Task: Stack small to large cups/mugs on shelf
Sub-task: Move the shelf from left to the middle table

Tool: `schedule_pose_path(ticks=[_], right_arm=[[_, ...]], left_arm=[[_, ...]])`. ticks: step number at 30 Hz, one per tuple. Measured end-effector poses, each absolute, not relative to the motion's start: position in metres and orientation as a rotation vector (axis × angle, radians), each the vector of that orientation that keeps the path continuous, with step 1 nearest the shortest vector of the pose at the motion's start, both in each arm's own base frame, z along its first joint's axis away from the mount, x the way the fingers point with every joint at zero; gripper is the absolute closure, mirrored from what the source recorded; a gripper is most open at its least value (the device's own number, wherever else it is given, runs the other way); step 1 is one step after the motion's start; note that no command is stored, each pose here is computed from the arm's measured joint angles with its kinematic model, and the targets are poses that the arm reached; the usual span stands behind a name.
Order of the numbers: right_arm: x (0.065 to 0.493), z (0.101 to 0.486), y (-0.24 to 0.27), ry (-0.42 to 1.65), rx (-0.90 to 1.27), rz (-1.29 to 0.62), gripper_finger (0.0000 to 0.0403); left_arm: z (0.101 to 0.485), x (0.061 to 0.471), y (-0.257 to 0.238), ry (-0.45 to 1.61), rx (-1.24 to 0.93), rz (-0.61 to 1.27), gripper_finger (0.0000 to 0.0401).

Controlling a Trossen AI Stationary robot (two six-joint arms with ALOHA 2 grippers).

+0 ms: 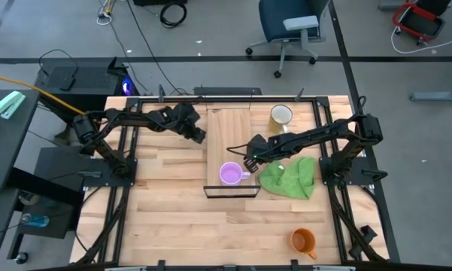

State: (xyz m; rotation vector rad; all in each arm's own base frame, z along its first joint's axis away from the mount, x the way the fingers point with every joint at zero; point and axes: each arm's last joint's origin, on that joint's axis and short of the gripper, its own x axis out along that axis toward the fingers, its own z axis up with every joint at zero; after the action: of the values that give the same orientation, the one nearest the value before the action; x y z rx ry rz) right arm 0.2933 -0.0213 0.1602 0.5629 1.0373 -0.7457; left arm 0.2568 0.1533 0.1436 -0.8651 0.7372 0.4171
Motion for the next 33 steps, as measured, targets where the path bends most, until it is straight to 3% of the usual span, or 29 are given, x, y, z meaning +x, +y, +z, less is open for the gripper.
schedule_pose_path(ticks=[21, 33], right_arm=[[0.297, 0.161, -0.015, 1.014, 0.557, -0.694, 0.0401], [0.285, 0.179, -0.015, 1.013, 0.553, -0.701, 0.0392]], left_arm=[[0.130, 0.259, 0.156, 0.763, -0.880, 0.423, 0.0391], [0.147, 0.250, 0.155, 0.755, -0.898, 0.356, 0.0372]])
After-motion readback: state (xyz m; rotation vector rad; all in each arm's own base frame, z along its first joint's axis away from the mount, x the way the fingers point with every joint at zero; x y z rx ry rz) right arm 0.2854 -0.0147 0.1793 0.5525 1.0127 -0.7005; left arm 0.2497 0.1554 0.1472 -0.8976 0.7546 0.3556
